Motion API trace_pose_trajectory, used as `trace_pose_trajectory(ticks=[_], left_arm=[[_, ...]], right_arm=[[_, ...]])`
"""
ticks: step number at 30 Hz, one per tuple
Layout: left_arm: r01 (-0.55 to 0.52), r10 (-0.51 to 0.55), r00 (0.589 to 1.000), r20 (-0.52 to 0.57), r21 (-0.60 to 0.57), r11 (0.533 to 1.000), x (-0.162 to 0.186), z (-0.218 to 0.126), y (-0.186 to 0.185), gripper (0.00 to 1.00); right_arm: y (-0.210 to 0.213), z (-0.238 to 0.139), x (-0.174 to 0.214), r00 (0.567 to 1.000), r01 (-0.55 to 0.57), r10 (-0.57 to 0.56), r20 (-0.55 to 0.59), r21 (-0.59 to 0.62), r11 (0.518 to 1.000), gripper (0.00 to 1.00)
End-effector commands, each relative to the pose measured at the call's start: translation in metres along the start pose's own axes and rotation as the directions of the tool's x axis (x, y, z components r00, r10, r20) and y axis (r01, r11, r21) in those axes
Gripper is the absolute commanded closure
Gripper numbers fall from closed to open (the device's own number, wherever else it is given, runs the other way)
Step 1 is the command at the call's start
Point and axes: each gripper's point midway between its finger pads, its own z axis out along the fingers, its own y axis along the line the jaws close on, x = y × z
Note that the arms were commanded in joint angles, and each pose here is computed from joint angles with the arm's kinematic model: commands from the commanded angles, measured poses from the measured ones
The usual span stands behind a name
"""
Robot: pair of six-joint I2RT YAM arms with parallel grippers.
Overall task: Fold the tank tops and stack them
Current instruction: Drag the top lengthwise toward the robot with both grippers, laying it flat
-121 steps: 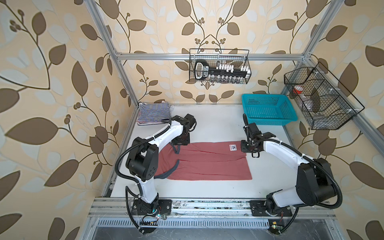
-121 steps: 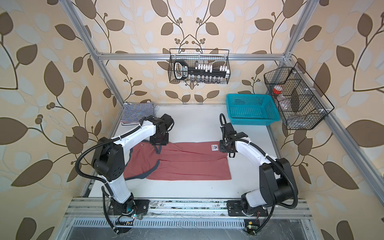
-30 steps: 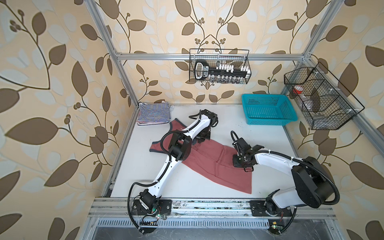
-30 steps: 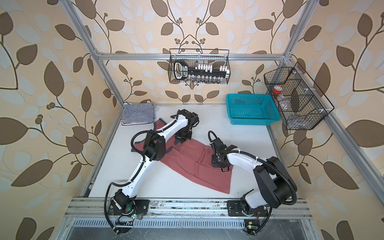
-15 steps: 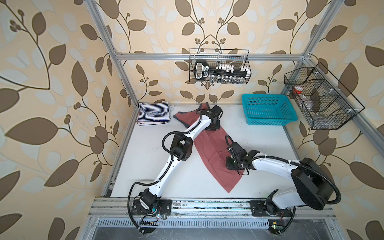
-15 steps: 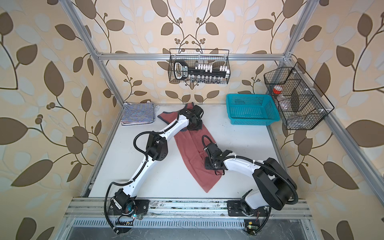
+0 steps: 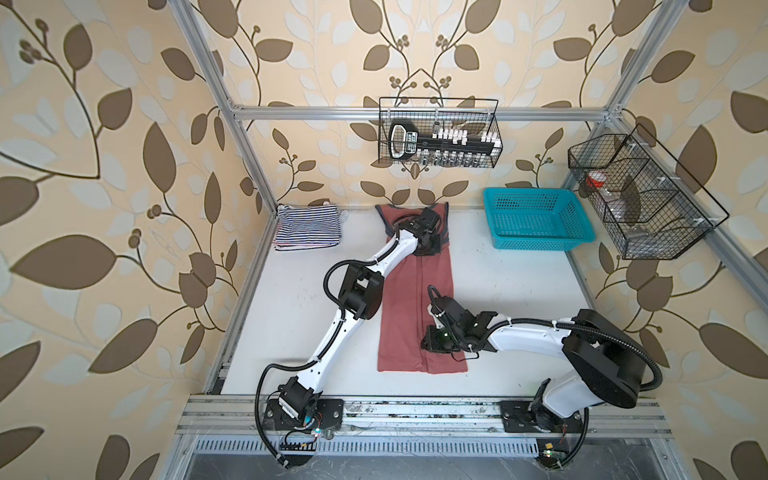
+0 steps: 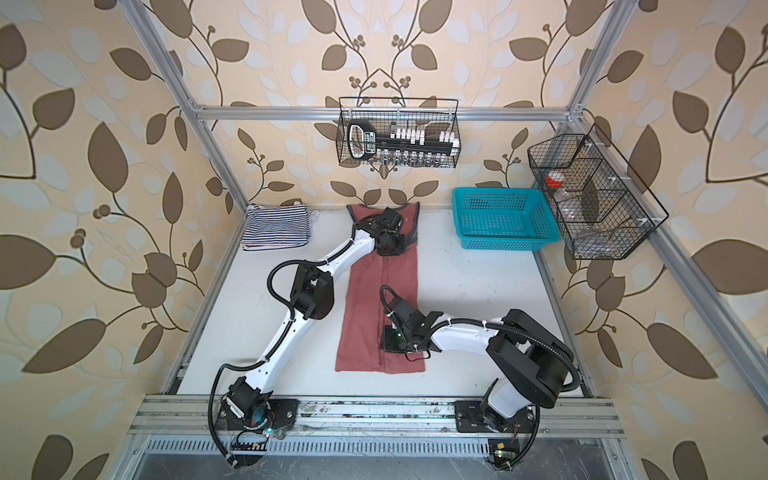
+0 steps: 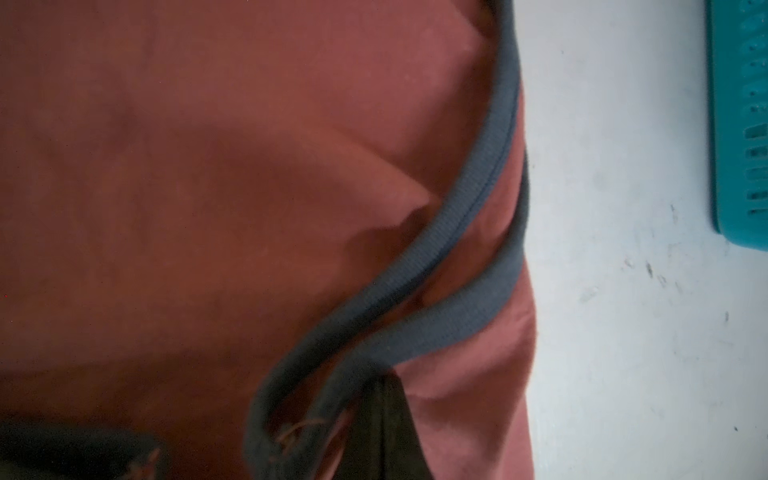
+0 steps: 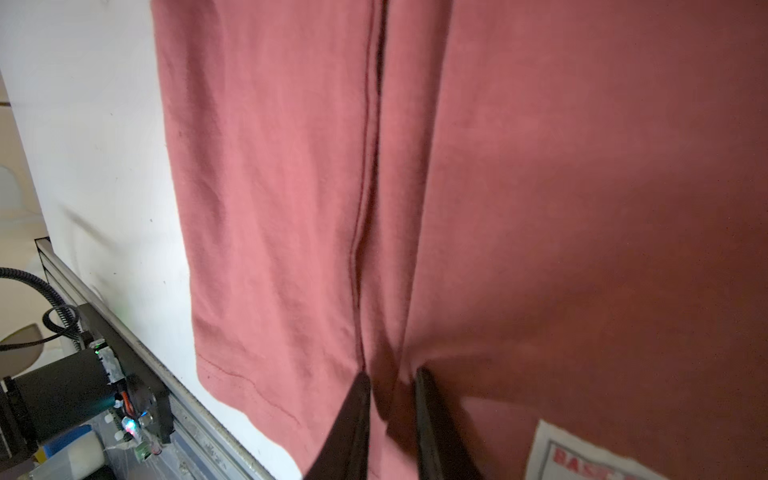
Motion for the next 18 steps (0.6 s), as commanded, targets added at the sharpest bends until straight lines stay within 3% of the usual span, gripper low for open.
trace_pose_trajectory(ticks=[1,6,10,15,18], left_arm=[[0.001,-0.021,0.990,-0.138,-0.141,0.990,0.038,0.008,0.046,1.00],[0.009,-0.012,0.999,-0.033,-0.080,0.997,0.005,-0.038,0.020,0.72],[0.001,-0.001,0.996,0.086,0.002,1.000,-0.031,-0.087,-0.011,0.57],[-0.034,0.015,0.975,0.222,0.083,0.996,-0.067,-0.154,-0.043,0.49],[-0.055,0.034,0.964,0.264,0.074,0.996,-0.072,-0.196,-0.049,0.47]], right_arm=[[-0.051,0.001,0.060,0.976,-0.036,0.078,-0.205,0.203,0.979,0.76],[-0.031,-0.018,0.040,0.990,-0.005,0.029,-0.138,0.170,0.985,0.73],[-0.009,-0.036,0.021,0.998,0.012,-0.006,-0.060,0.108,0.994,0.70],[0.009,-0.058,0.003,0.999,0.026,-0.028,0.033,0.049,0.998,0.67],[0.006,-0.076,-0.002,0.996,0.031,-0.036,0.077,0.056,0.998,0.63]])
